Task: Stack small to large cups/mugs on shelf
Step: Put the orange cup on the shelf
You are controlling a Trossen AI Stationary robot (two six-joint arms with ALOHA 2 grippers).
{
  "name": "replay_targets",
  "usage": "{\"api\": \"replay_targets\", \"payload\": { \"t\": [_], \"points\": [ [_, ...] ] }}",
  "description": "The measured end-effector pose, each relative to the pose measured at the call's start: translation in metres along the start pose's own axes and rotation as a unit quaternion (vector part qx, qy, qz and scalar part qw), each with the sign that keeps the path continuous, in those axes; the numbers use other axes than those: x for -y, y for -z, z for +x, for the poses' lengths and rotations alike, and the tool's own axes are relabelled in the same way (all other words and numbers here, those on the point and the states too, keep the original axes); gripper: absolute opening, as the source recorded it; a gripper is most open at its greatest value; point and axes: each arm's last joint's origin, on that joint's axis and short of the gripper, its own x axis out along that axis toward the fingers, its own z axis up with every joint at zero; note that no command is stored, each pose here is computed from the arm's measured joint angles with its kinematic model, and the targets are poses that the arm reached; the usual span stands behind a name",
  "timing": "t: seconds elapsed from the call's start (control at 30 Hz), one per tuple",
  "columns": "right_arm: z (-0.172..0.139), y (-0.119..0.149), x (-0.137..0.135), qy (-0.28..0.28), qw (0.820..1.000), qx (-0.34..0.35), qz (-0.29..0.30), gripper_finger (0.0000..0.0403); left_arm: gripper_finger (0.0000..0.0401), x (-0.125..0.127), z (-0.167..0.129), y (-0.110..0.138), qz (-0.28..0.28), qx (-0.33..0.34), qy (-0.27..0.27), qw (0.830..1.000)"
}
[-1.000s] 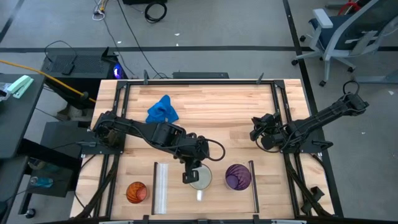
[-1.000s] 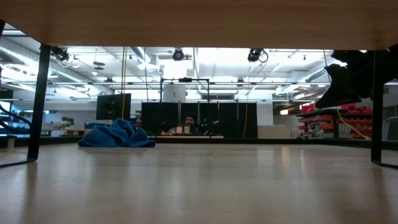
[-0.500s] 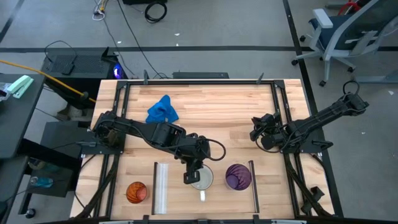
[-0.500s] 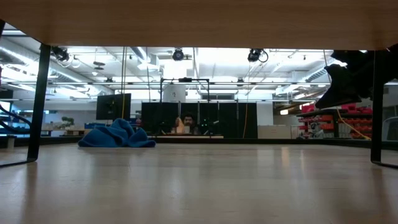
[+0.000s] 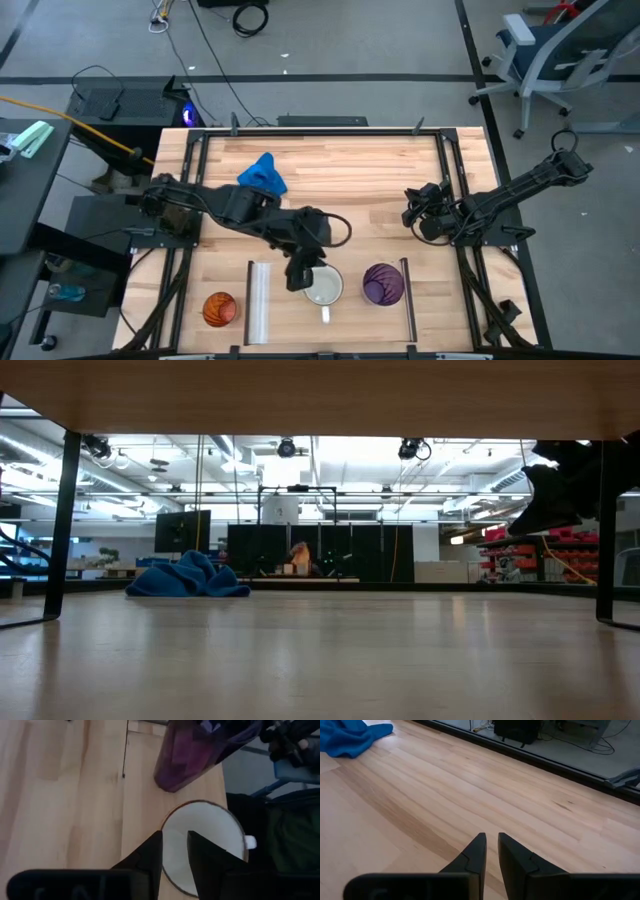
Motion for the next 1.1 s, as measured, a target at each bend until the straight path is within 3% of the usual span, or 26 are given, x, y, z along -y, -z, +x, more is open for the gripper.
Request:
{"api": "replay_targets", "payload": {
  "t": [0.17, 0.4, 0.47, 0.87, 1.1],
  "points": [
    [0.0, 0.0, 0.0, 0.0, 1.0, -0.003, -0.002, 0.0055, 0.0095, -0.002, -0.03, -0.001, 0.024, 0.03, -0.043, 0.998],
    [0.0, 0.0, 0.0, -0.001, 1.0, -0.003, -0.002, 0.0055, 0.0082, -0.023, -0.055, 0.021, 0.015, -0.026, -0.221, 0.975],
    [0.0, 0.001, 0.0, 0.0, 1.0, -0.004, -0.004, 0.0055, 0.0078, -0.026, -0.057, 0.025, 0.008, -0.036, -0.249, 0.968],
    [0.0, 0.001, 0.001, 0.001, 1.0, -0.005, -0.004, 0.0055, 0.0019, -0.046, -0.016, 0.058, -0.039, -0.111, -0.293, 0.949],
    [0.0, 0.001, 0.001, 0.0, 1.0, -0.006, -0.005, 0.0055, 0.0014, -0.05, 0.008, 0.086, -0.036, -0.061, -0.208, 0.975]
  ]
}}
